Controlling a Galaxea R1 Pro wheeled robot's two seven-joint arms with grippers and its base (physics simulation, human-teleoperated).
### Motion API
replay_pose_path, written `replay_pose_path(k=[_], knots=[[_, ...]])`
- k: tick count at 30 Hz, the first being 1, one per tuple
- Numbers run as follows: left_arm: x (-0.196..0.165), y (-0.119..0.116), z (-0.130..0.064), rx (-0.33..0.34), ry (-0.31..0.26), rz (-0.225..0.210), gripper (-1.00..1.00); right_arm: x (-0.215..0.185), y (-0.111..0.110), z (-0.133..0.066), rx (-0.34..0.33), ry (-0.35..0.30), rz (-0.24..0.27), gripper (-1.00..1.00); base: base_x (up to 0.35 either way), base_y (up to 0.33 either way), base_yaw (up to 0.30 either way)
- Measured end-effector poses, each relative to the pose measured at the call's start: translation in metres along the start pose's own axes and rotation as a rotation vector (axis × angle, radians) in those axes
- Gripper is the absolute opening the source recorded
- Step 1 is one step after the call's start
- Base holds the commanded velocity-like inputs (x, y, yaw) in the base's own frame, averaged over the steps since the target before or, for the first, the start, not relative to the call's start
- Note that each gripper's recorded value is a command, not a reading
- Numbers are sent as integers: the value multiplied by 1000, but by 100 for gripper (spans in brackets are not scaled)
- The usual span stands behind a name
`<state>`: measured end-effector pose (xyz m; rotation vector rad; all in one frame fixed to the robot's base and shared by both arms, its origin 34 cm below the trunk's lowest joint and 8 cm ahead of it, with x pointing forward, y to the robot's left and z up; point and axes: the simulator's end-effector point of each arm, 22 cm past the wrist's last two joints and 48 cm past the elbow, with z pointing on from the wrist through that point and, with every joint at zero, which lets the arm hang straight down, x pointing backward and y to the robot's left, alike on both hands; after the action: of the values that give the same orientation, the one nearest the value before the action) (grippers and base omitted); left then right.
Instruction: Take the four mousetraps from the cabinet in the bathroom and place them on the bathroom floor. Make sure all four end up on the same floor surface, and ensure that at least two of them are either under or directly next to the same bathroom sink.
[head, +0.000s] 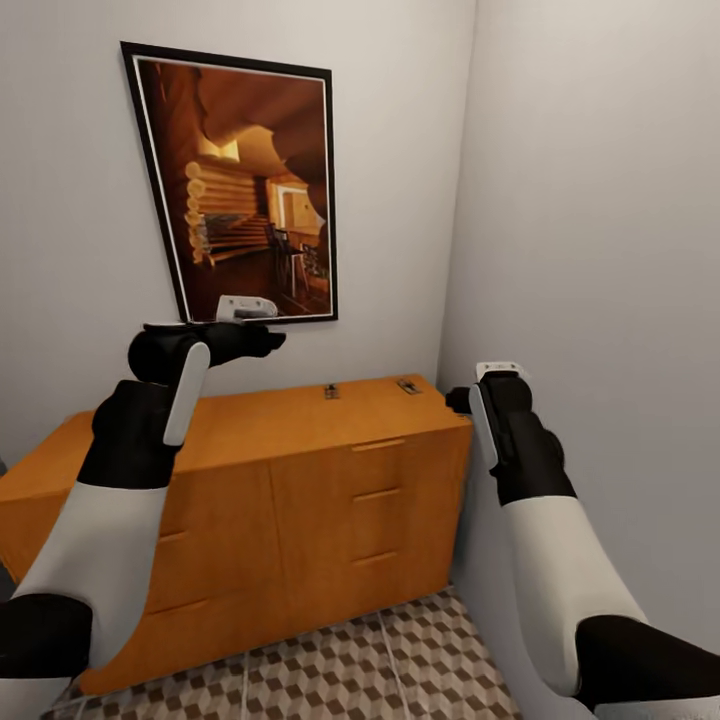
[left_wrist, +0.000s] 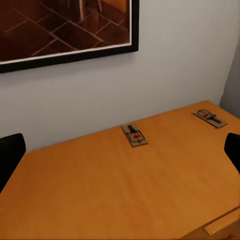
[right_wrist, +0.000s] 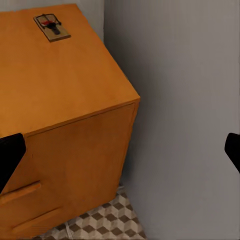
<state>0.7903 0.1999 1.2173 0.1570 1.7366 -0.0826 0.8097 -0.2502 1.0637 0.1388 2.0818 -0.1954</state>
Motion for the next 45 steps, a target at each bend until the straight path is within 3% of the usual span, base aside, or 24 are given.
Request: replay_pose_path(k=[5, 11, 21, 26, 33, 39, 45], knots=[[25, -9, 16, 17, 71, -16, 100, -14, 17, -1, -9, -7, -52, 100, 320, 0, 0], [52, -20, 31, 36, 144, -33, 100, -19, 27, 2, -22, 9, -74, 100, 323, 0, 0], [70, -31, 39, 55, 193, -46, 100, -26, 33, 3, -35, 17, -83, 100, 323, 0, 0], [87, -39, 46, 66, 238, -54, 100, -24, 38, 9, -46, 52, -99, 100, 324, 0, 0], [117, -48, 56, 76, 316, -67, 100, -17, 60, 19, -131, 124, -124, 100, 318, 0, 0], [127, -49, 58, 78, 340, -71, 100, -10, 74, 21, -202, 155, -130, 100, 198, 0, 0], [132, -49, 60, 77, 352, -72, 100, -6, 78, 22, -222, 166, -132, 100, 48, 0, 0]])
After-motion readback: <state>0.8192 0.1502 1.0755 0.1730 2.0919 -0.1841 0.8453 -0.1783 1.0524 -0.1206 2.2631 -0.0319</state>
